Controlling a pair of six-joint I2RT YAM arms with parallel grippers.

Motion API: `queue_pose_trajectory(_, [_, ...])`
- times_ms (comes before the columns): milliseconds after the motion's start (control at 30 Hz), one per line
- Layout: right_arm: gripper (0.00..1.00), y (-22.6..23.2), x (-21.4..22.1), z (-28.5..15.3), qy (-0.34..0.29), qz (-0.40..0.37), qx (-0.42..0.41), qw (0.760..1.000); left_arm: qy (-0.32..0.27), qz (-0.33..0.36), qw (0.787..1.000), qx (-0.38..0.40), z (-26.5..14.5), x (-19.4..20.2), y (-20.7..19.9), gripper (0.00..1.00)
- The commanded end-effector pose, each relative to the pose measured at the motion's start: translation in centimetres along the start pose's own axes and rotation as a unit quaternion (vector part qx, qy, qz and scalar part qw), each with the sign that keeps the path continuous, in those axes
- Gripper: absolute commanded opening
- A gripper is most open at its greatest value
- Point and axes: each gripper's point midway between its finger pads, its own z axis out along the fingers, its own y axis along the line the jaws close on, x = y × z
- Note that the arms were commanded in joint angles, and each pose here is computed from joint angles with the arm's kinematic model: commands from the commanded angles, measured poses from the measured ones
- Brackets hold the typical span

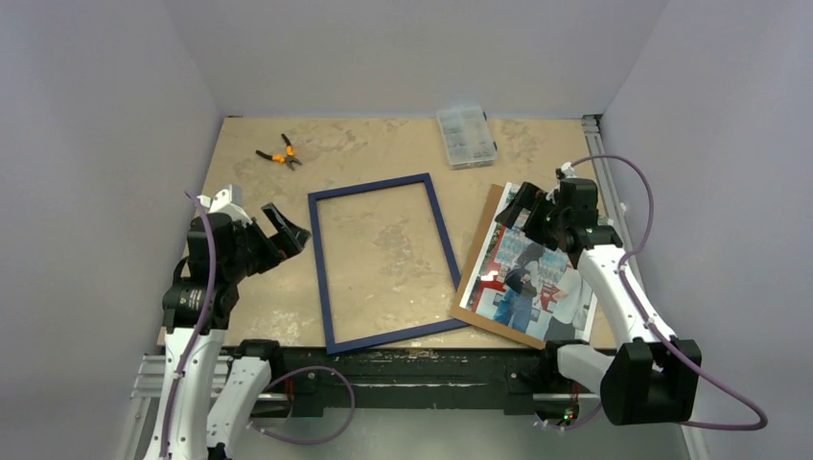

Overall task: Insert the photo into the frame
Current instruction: Adjust the photo frame at the center of the board.

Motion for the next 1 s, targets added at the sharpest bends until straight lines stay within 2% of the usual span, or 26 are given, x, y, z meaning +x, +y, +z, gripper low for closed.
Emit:
queue_pose_trajectory(0, [0.99, 2.3, 0.6, -1.1, 0.026, -0.072, -0.039, 0.996, -0.019, -0.011, 0.997, 0.078, -0.7, -0.4, -2.7, 1.00])
queue_pose_trajectory(167, [0.97, 4.4, 2.7, -0.8, 0.054, -0.143, -0.055, 0.987, -0.011, -0.013, 0.988, 0.157, -1.7, 0.6, -5.0, 1.00])
queue_pose_trajectory(367, [0.92, 7.1, 5.8, 1.0, 0.085, -0.229, -0.042, 0.969, -0.001, -0.018, 0.981, 0.193, -2.3, 1.6, -5.8, 1.00])
queue_pose_trajectory(533, [0.81, 8.8, 8.0, 3.2, 0.111, -0.276, -0.020, 0.955, 0.022, -0.029, 0.976, 0.215, -2.3, 1.7, -6.8, 1.00])
queue_pose_trajectory(800, [0.75, 9.2, 10.3, 6.7, 0.129, -0.319, 0.021, 0.939, 0.031, -0.082, 0.958, 0.273, -1.2, 1.9, -8.3, 1.00])
queue_pose_trajectory(967, [0.75, 7.3, 10.8, 8.8, 0.155, -0.342, 0.080, 0.923, 0.037, -0.082, 0.959, 0.267, -0.9, 1.9, -8.2, 1.00])
